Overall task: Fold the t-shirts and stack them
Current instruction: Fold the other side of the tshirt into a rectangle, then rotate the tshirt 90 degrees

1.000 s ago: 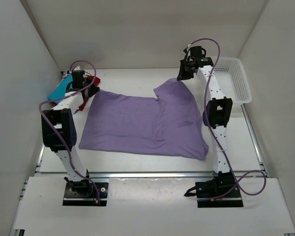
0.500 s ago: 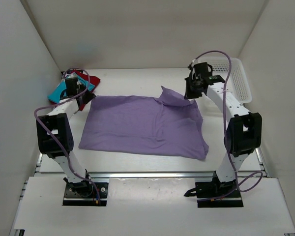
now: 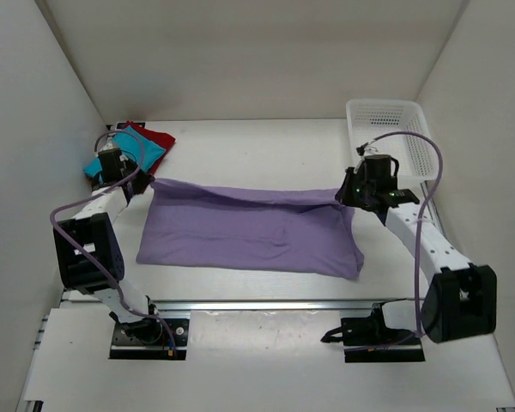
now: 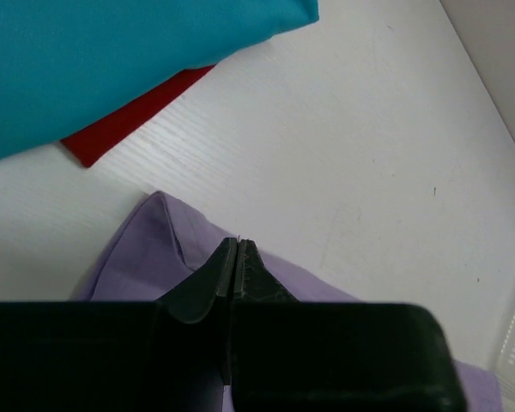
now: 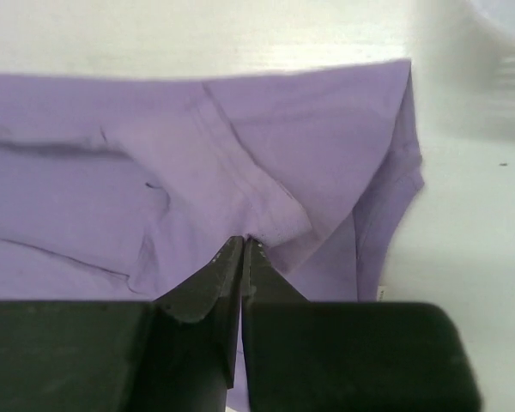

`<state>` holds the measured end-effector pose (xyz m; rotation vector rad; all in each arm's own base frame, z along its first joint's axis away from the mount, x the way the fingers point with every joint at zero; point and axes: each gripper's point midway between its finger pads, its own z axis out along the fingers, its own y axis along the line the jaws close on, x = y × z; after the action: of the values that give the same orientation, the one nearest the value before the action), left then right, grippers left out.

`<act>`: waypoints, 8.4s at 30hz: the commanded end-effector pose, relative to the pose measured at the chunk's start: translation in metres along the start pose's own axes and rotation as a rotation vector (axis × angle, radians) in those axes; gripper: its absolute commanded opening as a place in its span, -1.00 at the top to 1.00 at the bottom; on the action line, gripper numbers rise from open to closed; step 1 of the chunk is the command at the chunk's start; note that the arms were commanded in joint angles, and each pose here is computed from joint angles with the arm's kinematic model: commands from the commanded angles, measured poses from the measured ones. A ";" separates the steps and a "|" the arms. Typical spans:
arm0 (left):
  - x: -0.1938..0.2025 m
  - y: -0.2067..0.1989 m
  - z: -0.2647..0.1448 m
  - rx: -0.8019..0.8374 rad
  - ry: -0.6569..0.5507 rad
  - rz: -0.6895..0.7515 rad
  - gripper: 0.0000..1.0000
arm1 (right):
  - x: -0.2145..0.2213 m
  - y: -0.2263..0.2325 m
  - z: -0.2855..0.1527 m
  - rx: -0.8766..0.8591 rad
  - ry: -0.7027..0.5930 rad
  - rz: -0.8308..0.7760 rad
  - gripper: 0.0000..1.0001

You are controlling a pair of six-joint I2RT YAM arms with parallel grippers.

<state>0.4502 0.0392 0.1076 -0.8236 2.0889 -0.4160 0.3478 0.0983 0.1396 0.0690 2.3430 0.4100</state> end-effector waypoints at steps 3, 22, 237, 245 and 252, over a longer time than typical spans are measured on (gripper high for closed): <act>-0.009 -0.006 -0.030 0.032 -0.093 0.017 1.00 | -0.006 0.003 -0.024 -0.036 -0.160 0.051 0.99; 0.034 0.055 -0.051 -0.123 -0.072 -0.006 1.00 | 0.136 -0.017 -0.030 -0.131 -0.109 0.274 1.00; 0.230 -0.098 -0.145 0.544 0.307 0.347 0.48 | 0.128 0.072 0.090 -0.316 0.265 0.150 0.45; 0.241 -0.076 -0.140 0.490 0.330 0.357 0.48 | 0.022 0.022 0.111 -0.131 0.022 0.162 -0.12; 0.241 -0.064 -0.144 0.479 0.327 0.342 0.46 | -0.017 -0.007 0.168 -0.034 -0.027 0.268 0.18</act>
<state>0.2563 -0.1763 0.0873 -0.1222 2.2498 -0.8742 0.4516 0.1503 0.0423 0.2883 2.3253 0.6291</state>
